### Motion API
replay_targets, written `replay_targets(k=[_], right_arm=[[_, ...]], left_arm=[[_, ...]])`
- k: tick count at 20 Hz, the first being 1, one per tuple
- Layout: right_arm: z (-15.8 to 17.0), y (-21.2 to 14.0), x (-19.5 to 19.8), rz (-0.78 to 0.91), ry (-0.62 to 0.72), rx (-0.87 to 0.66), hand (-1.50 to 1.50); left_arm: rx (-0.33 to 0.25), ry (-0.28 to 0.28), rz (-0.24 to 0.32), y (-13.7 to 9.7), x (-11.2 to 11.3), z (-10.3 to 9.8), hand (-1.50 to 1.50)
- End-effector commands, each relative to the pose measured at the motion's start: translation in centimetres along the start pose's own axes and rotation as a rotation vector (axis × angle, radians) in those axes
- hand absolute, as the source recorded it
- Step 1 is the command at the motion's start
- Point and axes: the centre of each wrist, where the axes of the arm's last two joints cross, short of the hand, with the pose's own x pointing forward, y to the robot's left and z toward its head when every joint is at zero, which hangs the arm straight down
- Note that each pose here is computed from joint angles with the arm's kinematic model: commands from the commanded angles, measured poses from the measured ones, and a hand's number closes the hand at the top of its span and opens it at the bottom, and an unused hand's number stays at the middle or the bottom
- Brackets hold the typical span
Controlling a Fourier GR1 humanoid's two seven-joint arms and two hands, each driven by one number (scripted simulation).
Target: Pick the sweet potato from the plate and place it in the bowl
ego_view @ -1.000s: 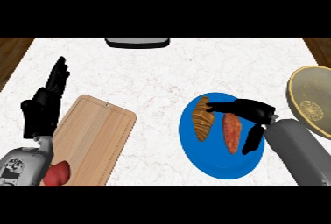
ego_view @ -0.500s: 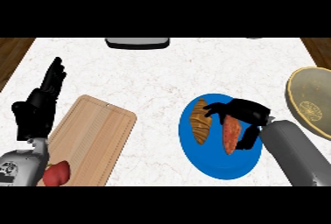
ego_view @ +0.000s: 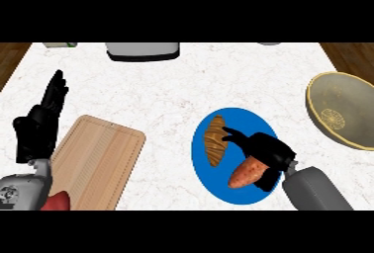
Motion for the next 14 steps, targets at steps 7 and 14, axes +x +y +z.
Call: replay_targets(k=[7, 14], right_arm=[[4.9, 5.3, 11.8, -0.157, 0.061, -0.26, 1.5], [13.4, 1.9, 16.6, -0.234, 0.112, -0.616, 1.5]], left_arm=[[0.012, 0.02, 0.005, 1.1, 0.1, 0.8, 0.0], [0.018, 0.013, 0.003, 0.4, 0.5, 0.8, 0.0]])
